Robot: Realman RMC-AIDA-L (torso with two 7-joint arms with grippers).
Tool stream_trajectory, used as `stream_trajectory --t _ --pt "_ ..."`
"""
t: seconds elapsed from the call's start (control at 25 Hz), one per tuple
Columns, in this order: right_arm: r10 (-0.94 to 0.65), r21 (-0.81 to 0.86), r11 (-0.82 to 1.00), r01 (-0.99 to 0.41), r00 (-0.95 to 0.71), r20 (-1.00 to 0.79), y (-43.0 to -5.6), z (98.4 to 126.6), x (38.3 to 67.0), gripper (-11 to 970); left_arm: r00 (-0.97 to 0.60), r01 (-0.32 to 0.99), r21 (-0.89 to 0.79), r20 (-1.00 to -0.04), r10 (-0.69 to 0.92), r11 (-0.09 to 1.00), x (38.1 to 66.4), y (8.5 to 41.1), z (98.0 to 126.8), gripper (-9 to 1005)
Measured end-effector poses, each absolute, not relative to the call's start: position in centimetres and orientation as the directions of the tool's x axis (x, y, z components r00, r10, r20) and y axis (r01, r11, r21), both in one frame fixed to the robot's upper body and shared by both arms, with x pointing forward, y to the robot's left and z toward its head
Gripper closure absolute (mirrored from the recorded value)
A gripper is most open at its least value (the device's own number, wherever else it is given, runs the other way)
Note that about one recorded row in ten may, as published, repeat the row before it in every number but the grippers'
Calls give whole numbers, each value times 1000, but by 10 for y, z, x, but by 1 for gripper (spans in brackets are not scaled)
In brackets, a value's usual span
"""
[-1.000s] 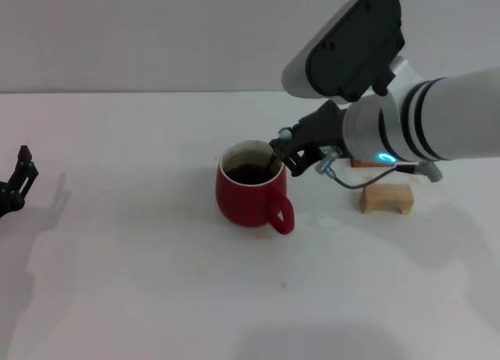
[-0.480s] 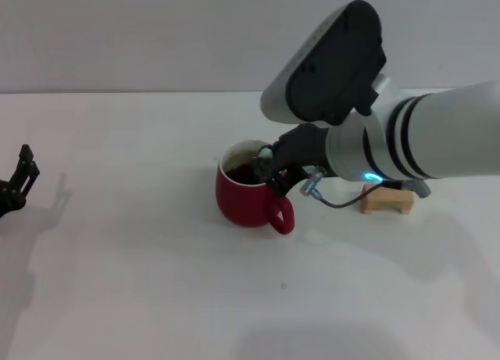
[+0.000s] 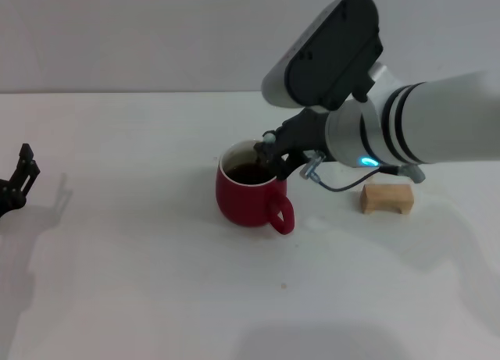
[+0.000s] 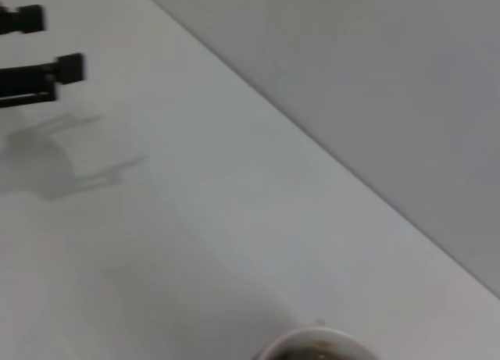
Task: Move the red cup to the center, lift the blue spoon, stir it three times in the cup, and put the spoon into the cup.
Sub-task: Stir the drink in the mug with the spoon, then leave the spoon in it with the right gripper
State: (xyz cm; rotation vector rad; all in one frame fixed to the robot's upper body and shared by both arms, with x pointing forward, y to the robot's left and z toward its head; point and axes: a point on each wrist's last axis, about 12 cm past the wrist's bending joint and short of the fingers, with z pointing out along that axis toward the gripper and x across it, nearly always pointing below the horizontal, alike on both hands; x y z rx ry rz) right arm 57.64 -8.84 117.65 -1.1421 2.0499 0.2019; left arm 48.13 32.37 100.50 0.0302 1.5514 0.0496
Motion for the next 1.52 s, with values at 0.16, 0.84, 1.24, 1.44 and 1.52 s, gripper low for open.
stream_trajectory --t 0.16,0.84,1.24,1.44,1.52 --pt "-646 -211 611 -763 -327 -690 -96 1176 582 810 20 -11 51 -999 51 999 482 323 1005 144" --pt "-668 -222 550 -805 -265 -696 -78 1180 566 808 25 -3 51 -998 51 999 485 321 1007 144" --pt "-665 -228 558 -798 -265 -699 -76 1176 574 808 32 -2 44 -999 44 999 485 320 1008 144" --pt "-667 -223 557 -800 -271 -694 -78 1174 571 807 30 -2 44 -999 44 999 485 320 1007 144" --pt "-663 -222 559 -799 -269 -699 -78 1175 570 807 29 -2 44 -999 44 999 485 320 1007 144"
